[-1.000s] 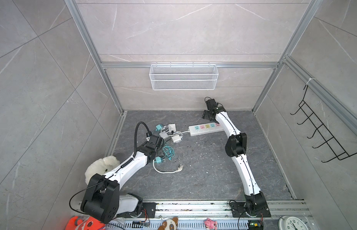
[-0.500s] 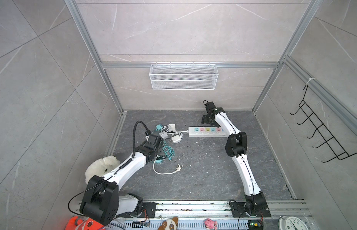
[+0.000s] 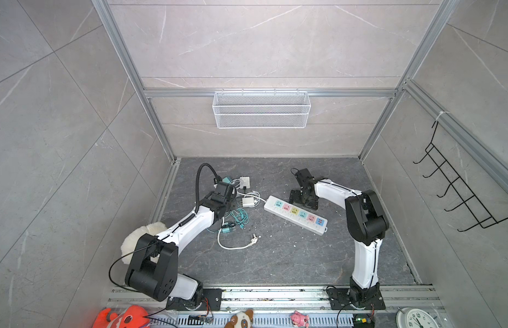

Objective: Insert plugs into power strip
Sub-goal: Rotate the socket at the center of the table.

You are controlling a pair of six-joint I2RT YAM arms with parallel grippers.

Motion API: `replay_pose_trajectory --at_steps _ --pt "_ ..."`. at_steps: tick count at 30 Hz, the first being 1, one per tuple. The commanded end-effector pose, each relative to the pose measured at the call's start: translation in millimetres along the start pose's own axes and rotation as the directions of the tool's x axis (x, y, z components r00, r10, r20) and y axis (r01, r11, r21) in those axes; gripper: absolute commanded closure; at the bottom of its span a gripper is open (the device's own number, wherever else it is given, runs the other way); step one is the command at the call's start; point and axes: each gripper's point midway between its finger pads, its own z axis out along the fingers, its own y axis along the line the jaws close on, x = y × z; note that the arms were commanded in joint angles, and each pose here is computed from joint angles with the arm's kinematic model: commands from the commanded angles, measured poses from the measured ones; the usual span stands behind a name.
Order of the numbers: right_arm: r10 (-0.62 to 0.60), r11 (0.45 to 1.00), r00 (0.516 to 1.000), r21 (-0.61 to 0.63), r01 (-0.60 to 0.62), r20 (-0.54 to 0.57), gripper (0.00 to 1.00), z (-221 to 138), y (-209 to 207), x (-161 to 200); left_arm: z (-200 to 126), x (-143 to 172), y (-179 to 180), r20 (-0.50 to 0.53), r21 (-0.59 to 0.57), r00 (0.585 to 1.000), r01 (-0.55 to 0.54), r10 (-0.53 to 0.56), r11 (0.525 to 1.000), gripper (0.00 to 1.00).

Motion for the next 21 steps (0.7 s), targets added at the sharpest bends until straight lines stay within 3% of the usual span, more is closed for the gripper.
replay_pose_trajectory --at_steps 1,13,21 --pt "0.032 0.998 0.997 -0.059 -0.036 -0.072 0.06 20.2 3.7 46.8 4.6 -8.5 -21.3 0.017 0.052 0.999 -0.046 0.045 0.998 0.57" --pt "0.076 0.962 0.979 -0.244 -0.121 -0.187 0.06 25.2 11.9 138.3 28.8 22.5 -42.0 -0.102 0.024 0.992 -0.073 0.075 0.997 0.6" --pt "0.03 0.963 0.987 -0.258 -0.07 -0.157 0.06 19.7 18.9 131.4 49.3 23.3 -53.9 -0.142 0.017 0.983 -0.115 0.116 0.993 0.59"
